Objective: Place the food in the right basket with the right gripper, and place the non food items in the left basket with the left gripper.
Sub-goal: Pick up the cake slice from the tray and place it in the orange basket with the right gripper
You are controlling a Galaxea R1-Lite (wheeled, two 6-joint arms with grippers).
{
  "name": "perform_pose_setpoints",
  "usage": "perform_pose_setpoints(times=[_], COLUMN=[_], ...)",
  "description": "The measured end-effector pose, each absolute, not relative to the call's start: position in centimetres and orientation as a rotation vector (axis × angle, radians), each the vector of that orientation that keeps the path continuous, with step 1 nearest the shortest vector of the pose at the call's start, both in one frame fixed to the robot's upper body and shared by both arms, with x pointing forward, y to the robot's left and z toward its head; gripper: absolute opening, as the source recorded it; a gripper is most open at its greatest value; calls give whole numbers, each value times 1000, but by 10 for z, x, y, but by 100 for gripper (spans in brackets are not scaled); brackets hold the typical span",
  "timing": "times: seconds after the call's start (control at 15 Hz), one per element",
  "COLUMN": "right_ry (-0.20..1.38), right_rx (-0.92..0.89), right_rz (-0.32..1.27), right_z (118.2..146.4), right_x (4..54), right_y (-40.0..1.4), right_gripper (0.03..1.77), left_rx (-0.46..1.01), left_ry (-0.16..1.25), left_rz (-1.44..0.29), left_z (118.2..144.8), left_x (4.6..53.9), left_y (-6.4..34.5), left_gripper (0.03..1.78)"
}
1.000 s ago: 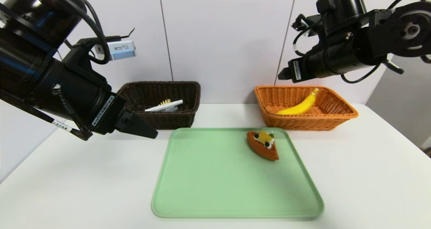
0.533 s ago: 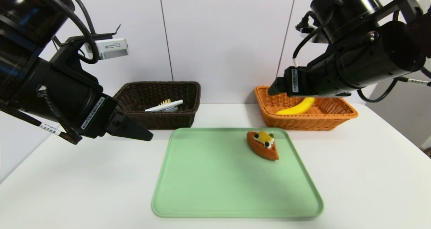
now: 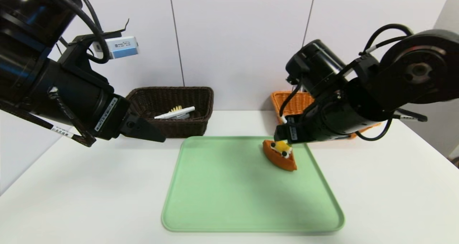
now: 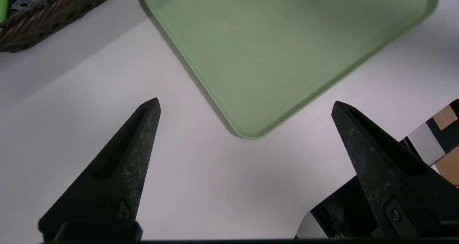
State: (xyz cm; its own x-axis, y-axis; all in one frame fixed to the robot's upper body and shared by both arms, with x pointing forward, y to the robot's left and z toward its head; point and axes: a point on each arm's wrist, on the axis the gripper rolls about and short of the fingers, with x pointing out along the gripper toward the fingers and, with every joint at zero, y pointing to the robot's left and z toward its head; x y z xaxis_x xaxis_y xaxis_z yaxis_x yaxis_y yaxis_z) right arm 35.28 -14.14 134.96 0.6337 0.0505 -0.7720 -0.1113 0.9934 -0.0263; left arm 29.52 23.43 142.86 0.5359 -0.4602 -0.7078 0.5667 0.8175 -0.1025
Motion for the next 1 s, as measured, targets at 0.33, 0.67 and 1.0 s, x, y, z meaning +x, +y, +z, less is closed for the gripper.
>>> perform_pose_setpoints(times=[0.33, 0.67, 1.0], right_ry=[935, 984, 1013], right_rx=[-119, -162, -173], right_rz=[74, 49, 33], right_z=[1322, 1288, 1270], right_x=[367, 386, 400], right_y=[-127, -113, -105], right_gripper=[169, 169, 169], left_rx=[137, 139, 138], left_ry=[819, 822, 831], left_rz=[-603, -600, -594], left_z=[1424, 1423, 1421], left_x=[299, 299, 299], left_y=[233, 233, 234], left_gripper=[169, 169, 169])
